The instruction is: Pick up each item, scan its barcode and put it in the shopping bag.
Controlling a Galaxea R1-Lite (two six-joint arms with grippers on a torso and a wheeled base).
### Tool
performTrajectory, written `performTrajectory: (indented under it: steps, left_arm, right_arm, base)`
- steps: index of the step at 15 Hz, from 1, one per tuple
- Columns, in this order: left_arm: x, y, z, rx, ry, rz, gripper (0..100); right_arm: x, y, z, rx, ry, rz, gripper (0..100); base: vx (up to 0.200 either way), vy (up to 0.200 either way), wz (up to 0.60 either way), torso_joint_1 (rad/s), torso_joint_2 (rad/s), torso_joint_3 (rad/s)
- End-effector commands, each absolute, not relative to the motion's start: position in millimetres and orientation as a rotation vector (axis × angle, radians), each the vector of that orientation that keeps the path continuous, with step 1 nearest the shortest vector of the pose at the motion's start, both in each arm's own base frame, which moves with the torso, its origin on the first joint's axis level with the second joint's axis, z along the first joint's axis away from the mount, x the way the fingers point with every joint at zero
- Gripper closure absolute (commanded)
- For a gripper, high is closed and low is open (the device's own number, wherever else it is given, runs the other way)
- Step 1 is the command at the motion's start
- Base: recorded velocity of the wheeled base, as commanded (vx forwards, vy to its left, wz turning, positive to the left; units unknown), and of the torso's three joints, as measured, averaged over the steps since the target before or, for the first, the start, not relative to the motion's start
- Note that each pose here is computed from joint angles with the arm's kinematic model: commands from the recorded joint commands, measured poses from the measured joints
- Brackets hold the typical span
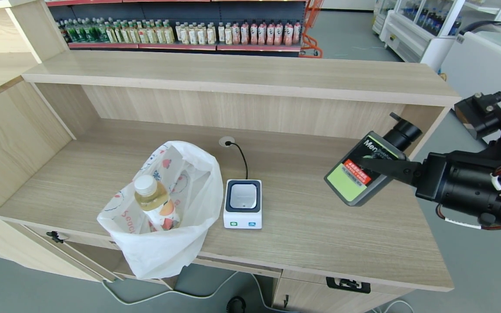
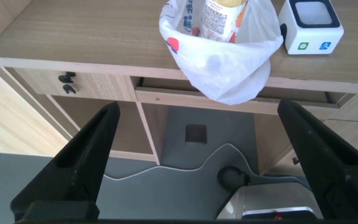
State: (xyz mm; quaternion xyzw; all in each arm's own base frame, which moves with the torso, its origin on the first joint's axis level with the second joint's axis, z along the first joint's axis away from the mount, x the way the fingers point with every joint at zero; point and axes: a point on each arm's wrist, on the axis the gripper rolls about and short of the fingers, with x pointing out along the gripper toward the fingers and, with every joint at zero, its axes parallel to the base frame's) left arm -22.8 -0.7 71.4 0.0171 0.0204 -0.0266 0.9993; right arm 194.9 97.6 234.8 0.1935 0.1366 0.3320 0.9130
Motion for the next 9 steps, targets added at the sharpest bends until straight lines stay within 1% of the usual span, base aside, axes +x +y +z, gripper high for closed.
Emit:
performTrajectory:
  steps: [1,9]
  left_arm:
    - [-22.8,-0.8,71.4,0.036,0.04,-0.053,0]
    - [-22.8,-0.8,71.3,0.036,0.042,-0.053,0]
  right_arm:
    - [196.4,99.0,235.1,0.399,0.286,0.705,100]
    - [196.0,99.4,234.7,0.421,0.298,0.714,100]
  base:
    - [0.0,0.2,0.0,-0.002,0.0,0.007]
    - [0.0,0.2,0.0,0.004,0.0,0.004]
